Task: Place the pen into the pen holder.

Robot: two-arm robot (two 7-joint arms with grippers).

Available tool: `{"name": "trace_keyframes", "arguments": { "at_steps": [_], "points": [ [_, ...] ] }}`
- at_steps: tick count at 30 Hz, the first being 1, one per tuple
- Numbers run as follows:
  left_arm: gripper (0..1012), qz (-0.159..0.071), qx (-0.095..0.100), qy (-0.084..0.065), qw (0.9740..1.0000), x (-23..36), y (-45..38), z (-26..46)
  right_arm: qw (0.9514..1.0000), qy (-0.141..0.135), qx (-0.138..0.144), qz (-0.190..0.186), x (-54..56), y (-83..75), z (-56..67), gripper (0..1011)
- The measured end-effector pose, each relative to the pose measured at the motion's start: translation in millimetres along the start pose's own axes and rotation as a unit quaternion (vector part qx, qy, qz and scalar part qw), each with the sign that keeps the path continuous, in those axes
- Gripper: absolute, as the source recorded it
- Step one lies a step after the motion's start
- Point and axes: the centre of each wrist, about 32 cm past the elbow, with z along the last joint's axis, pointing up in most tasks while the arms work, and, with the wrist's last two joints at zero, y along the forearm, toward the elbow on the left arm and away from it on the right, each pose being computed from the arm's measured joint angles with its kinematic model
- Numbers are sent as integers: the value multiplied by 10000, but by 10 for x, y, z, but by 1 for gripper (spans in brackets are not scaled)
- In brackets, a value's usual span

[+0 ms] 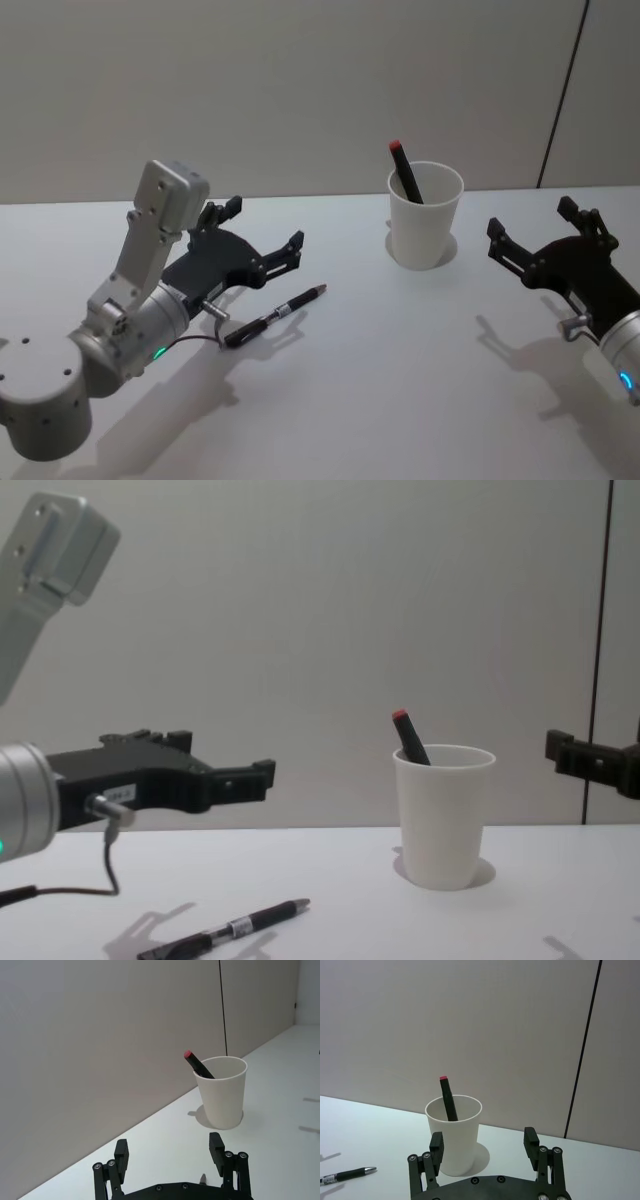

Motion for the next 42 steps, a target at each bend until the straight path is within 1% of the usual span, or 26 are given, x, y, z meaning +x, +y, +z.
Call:
{"name": "trace_keyframes", "arguments": {
  "at_steps": [1, 3, 4, 5, 6, 7, 8, 9, 10, 11, 13, 14, 16, 17, 18, 20, 21, 23, 24, 26, 27, 31, 34, 37, 42],
  "points": [
    [1001, -17, 16, -3, 10000, 10, 8, 0, 10000, 0, 0, 0, 0, 0, 0, 1002],
    [1001, -97, 86, -4, 9999, 50, 36, 0, 10000, 0, 0, -1, 0, 0, 0, 1002],
    [1001, -127, 104, -1, 9999, 56, 40, 0, 10000, 0, 0, -1, 0, 0, 0, 1002],
    [1001, -183, 143, -7, 9997, 81, 55, 3, 10000, 0, 0, -1, 0, 0, 0, 1002],
    [1001, -227, 167, -6, 9996, 91, 60, 3, 10000, 0, 0, -1, 0, 0, 0, 1002],
    [1001, -296, 206, -12, 9993, 113, 71, 5, 10000, 0, 0, -1, 0, 0, 0, 1002],
    [1001, -296, 206, -12, 9993, 113, 71, 5, 10000, 0, 0, -1, 0, 0, 0, 1002],
    [1001, -383, 249, -15, 9990, 131, 79, 8, 10000, 0, 0, -1, 0, 0, 0, 1002],
    [1001, -405, 262, -20, 9988, 140, 82, 11, 10000, 0, 0, -1, 0, 0, 0, 1002],
    [1001, -497, 307, -24, 9983, 161, 85, 15, 10000, 0, 0, -1, 0, 0, 0, 1002],
    [1001, -577, 349, -27, 9977, 180, 87, 19, 10000, 0, -1, -1, 0, 0, 0, 1002],
    [1001, -676, 395, -31, 9969, 206, 85, 26, 10000, 0, 0, -1, 0, 0, 0, 1002],
    [1001, -755, 441, -28, 9962, 228, 83, 29, 10000, 0, -1, -1, 0, 0, 0, 1002],
    [1001, -854, 493, -23, 9951, 247, 78, 33, 10000, 0, -1, -1, 0, 0, 0, 1002],
    [1001, -854, 493, -23, 9951, 247, 78, 33, 10000, 0, -1, -1, 0, 0, 0, 1002],
    [1001, -975, 569, -16, 9936, 277, 68, 39, 10000, 0, -1, -1, 0, 0, 0, 1002],
    [1001, -1067, 625, -6, 9923, 295, 60, 41, 10000, 0, -1, -1, 0, 0, 0, 1002],
    [1001, -1141, 682, 1, 9911, 316, 50, 43, 10000, 0, -1, -1, 0, 0, 0, 1002],
    [1001, -1219, 746, 8, 9897, 337, 39, 45, 10000, 0, 0, -1, 0, 0, 0, 1002],
    [1001, -1270, 801, 15, 9887, 356, 25, 45, 10000, 0, 0, -1, 0, 0, 0, 1002],
    [1001, -1345, 855, 23, 9872, 372, 10, 43, 10000, 0, -1, -1, 0, 0, 0, 1002],
    [1001, -1450, 972, 35, 9846, 400, -29, 40, 10000, 0, 0, -1, 0, 0, 0, 1002],
    [1001, -1539, 1105, 41, 9819, 428, -86, 36, 10000, 0, -1, -1, 0, 0, 0, 1002],
    [1001, -1565, 1204, 59, 9803, 446, -127, 27, 10000, 0, 0, -1, 0, 0, 0, 1002],
    [1001, -1570, 1345, 115, 9783, 454, -185, 5, 10000, 0, -1, -1, 0, 0, 0, 1002]
  ]
}}
